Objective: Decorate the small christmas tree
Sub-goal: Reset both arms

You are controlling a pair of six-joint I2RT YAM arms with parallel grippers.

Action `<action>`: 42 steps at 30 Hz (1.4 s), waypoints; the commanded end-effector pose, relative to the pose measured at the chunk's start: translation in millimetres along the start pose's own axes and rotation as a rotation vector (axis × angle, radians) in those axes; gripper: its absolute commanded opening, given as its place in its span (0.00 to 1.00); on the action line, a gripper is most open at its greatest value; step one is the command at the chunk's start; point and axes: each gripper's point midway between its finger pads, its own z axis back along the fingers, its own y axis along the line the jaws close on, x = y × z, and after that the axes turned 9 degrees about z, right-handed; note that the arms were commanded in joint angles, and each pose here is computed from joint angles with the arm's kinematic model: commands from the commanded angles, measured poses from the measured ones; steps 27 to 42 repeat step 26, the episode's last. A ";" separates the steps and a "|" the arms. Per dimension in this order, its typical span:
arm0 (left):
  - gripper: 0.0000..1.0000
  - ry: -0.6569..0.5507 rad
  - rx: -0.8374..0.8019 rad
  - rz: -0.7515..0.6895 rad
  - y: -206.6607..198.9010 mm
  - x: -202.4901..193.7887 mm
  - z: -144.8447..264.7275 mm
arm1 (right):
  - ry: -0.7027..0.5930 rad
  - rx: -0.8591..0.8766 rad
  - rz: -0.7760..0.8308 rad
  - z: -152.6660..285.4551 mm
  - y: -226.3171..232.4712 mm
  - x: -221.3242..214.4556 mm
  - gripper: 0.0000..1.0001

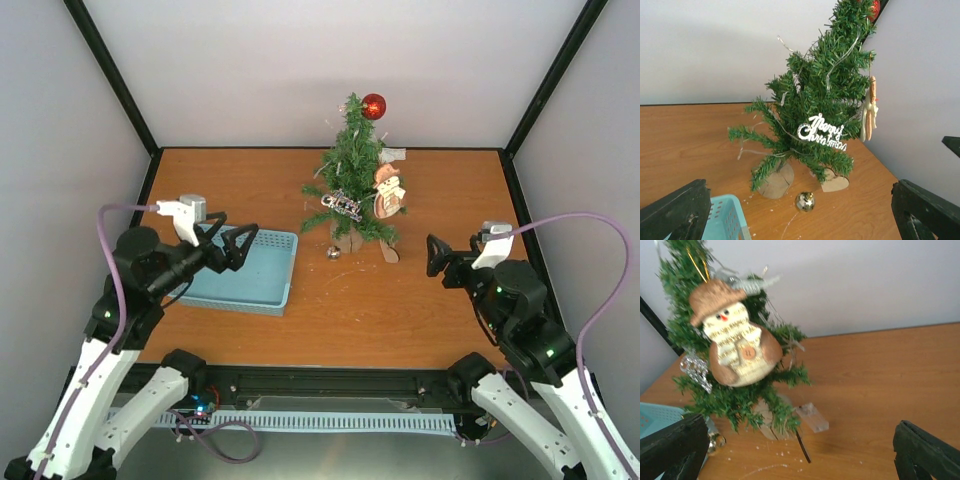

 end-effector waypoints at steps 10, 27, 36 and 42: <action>1.00 -0.071 0.012 0.029 6.1 -6.8 15.8 | -0.010 -0.072 0.000 8.3 -16.8 -8.7 1.00; 1.00 -0.065 0.015 0.037 10.2 -11.2 11.0 | -0.032 -0.056 0.004 10.3 -14.6 -4.7 1.00; 1.00 -0.065 0.015 0.037 10.2 -11.2 11.0 | -0.032 -0.056 0.004 10.3 -14.6 -4.7 1.00; 1.00 -0.065 0.015 0.037 10.2 -11.2 11.0 | -0.032 -0.056 0.004 10.3 -14.6 -4.7 1.00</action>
